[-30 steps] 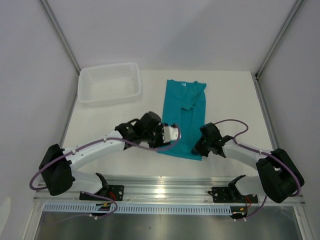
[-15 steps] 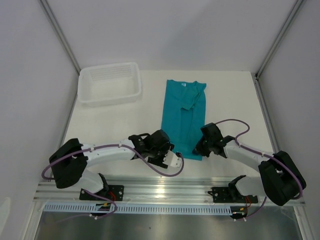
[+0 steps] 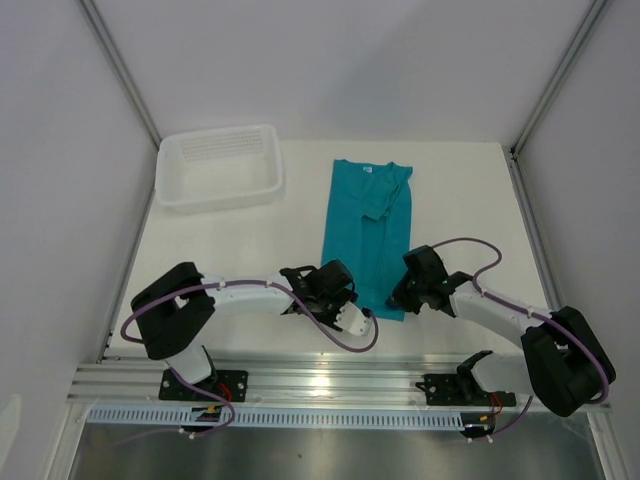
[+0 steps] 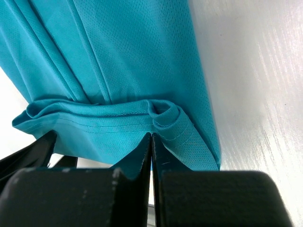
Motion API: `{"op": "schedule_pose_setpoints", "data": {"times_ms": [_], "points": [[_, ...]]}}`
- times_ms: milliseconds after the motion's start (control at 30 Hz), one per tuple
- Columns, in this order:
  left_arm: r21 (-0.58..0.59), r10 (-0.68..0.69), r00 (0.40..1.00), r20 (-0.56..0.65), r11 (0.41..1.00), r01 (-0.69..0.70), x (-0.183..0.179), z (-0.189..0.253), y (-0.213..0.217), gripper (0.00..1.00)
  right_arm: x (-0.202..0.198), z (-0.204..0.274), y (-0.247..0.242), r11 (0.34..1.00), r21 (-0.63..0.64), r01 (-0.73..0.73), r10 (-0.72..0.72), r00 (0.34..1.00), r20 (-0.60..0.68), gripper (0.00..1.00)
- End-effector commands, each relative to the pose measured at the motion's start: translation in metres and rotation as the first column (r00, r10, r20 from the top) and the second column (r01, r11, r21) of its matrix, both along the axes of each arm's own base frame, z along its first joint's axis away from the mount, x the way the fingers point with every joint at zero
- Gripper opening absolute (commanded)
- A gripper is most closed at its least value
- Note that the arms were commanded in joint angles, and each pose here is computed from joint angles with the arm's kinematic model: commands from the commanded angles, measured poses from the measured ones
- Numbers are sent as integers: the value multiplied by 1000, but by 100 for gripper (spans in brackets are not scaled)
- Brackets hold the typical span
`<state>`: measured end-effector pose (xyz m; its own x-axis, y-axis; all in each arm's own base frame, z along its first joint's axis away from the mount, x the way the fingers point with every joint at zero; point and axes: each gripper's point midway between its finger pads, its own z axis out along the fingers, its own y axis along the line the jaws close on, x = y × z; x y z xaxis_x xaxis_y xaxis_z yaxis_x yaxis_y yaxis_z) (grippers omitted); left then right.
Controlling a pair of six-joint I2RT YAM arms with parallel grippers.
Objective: Roll the t-shirts
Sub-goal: Roll the tshirt
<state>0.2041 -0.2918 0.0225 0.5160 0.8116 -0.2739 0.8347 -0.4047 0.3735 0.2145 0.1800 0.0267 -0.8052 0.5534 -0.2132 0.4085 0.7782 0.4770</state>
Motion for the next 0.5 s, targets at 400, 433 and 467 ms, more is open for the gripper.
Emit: {"op": "schedule_pose_setpoints", "data": {"times_ms": [400,433,467], "points": [[-52,102,995,-22,993,-103,17,13,-4,1,-2,58,-15,971,-104,-214,227,965,133,19],[-78,101,993,-62,991,-105,12,19,-7,1,-4,60,-17,973,-104,-207,220,966,133,25],[-83,110,991,-79,990,-116,12,21,-5,1,-5,61,-21,982,-96,-166,177,977,121,31]]}}
